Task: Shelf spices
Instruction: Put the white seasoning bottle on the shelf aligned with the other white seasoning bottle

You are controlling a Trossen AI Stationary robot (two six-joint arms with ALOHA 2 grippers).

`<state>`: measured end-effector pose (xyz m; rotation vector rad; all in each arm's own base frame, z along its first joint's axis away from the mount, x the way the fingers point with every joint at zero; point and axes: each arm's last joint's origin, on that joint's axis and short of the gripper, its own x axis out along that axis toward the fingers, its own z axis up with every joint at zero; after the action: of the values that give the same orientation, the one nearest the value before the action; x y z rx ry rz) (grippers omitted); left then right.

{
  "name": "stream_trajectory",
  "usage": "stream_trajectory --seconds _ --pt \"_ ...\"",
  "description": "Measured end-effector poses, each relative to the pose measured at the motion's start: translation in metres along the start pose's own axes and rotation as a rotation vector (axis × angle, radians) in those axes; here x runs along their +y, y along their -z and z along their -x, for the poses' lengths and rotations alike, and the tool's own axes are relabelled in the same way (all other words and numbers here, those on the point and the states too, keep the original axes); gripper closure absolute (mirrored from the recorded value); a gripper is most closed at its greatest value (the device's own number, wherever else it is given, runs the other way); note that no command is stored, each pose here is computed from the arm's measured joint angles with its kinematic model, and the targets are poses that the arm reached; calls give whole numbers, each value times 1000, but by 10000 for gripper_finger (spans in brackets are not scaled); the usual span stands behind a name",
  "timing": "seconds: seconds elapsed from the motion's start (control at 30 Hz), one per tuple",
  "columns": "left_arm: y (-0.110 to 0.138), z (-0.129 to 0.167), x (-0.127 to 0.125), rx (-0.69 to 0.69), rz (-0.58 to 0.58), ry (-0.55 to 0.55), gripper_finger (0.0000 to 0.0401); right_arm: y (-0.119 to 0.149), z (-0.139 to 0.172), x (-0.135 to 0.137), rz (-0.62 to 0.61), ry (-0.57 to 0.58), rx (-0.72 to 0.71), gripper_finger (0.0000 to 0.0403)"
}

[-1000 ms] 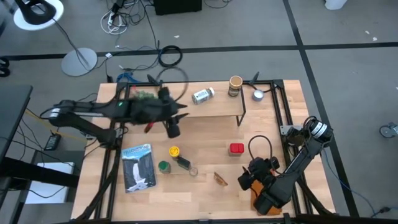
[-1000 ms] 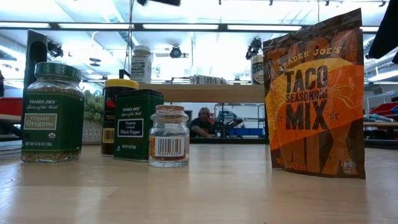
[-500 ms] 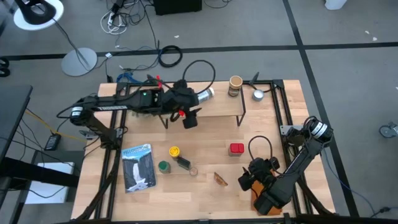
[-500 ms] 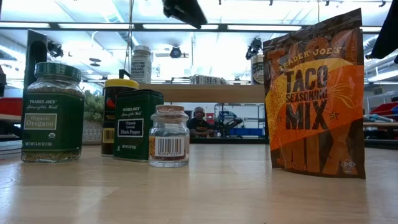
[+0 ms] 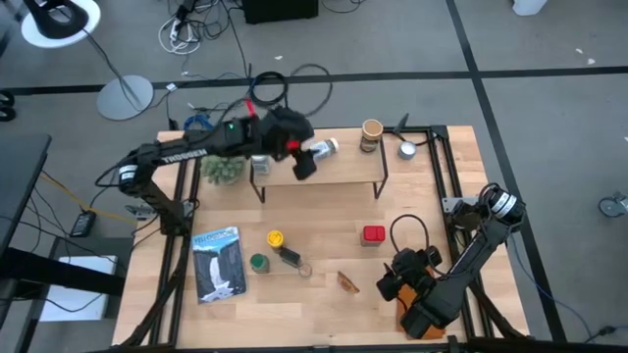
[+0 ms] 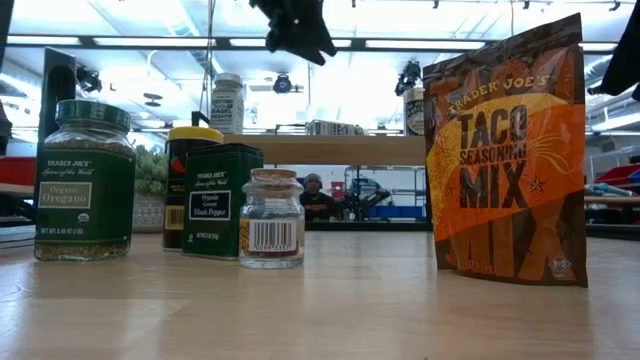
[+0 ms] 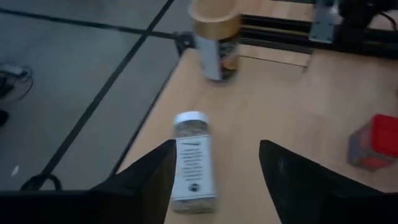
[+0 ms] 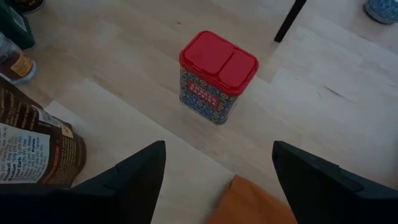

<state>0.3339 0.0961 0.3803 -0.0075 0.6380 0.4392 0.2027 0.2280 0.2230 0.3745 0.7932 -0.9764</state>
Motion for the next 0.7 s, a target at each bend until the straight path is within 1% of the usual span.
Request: stream_trajectory --seconds 0.07,0.17,0.27,0.4,0.5,0.6,0.7 --pt "-2 -4 11 5 20 -12 171 0 0 0 -1 1 -1 110" --pt "-6 -14 23 9 39 12 175 0 0 0 1 2 -2 110" --pt "-10 -34 24 35 42 77 178 0 0 0 0 1 -5 110" --pt "-10 -66 22 151 0 89 178 0 0 0 -1 0 -6 110" --pt "-8 -84 21 245 -42 55 178 -1 0 0 -8 0 -6 110" --pt "-7 -95 21 313 -73 10 178 -1 0 0 -9 1 -6 110" --pt "-5 -104 21 342 -99 -6 178 0 0 0 -12 -3 -4 110"
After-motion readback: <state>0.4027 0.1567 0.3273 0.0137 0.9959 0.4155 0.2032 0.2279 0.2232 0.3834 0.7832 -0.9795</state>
